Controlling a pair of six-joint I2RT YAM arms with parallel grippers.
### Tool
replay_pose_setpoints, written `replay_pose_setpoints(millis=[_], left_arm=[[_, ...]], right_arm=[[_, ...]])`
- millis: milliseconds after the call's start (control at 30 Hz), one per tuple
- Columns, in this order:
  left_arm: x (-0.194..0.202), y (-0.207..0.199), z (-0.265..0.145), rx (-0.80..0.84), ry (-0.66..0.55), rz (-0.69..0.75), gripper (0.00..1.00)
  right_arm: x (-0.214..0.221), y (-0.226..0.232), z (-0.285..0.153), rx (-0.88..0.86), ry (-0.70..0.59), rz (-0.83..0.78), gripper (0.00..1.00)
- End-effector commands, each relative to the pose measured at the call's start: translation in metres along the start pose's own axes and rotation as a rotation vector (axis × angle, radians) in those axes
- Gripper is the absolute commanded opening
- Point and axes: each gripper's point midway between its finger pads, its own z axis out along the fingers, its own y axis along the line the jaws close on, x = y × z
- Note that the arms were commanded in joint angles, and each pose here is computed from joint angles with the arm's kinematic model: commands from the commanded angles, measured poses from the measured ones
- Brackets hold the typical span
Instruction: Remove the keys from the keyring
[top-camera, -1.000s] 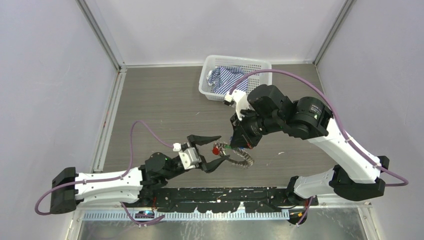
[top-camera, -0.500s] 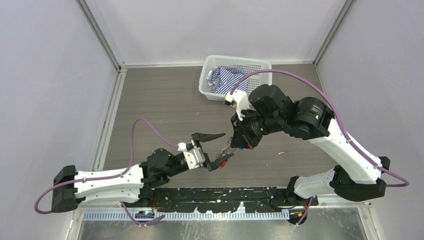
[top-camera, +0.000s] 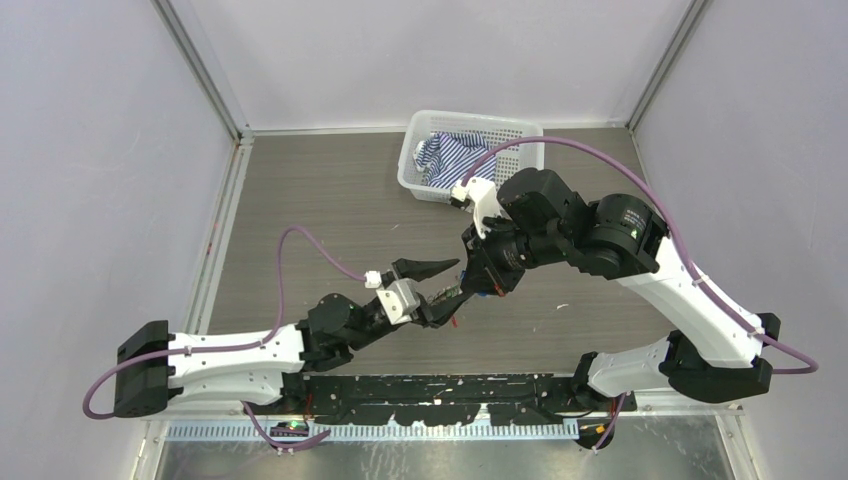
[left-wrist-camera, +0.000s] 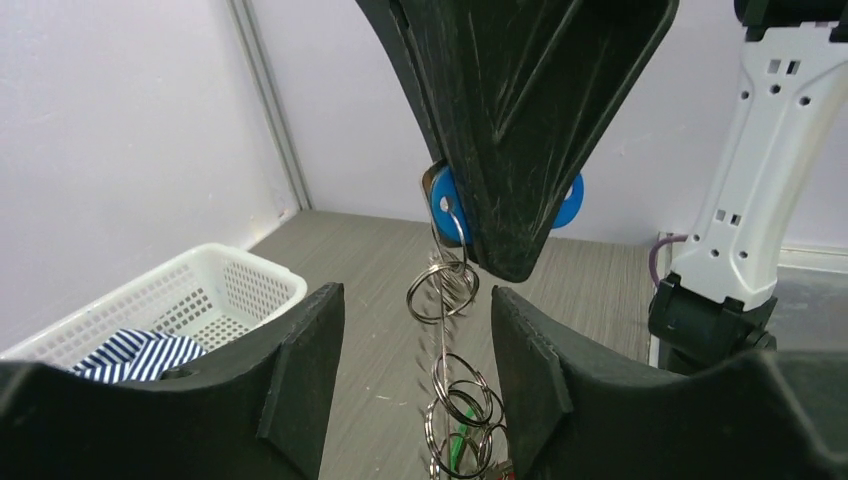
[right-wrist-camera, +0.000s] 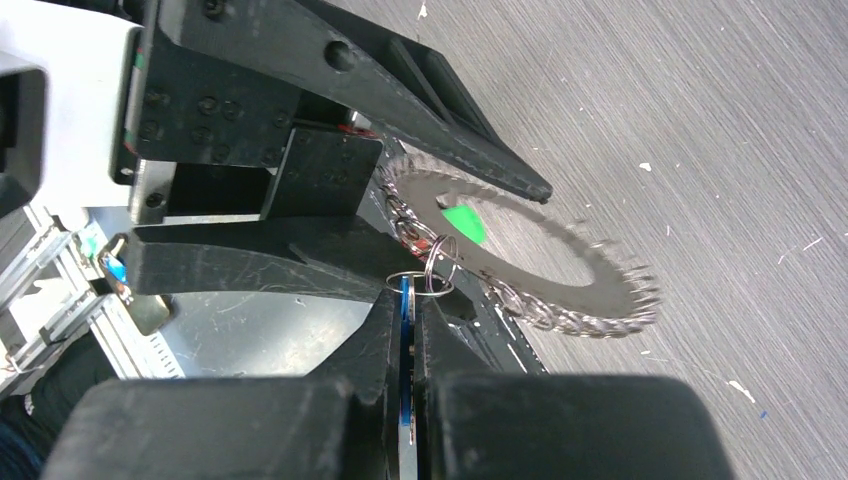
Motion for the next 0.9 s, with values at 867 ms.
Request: replay_pose_setpoints(millis=[867], left_arm=[[-0.022, -0.019, 0.002, 0.096, -0.156, 0.158, 0.49]], right_arm=[[-0.039, 0.011, -0.023, -0.016, -0.163, -0.001, 0.01]])
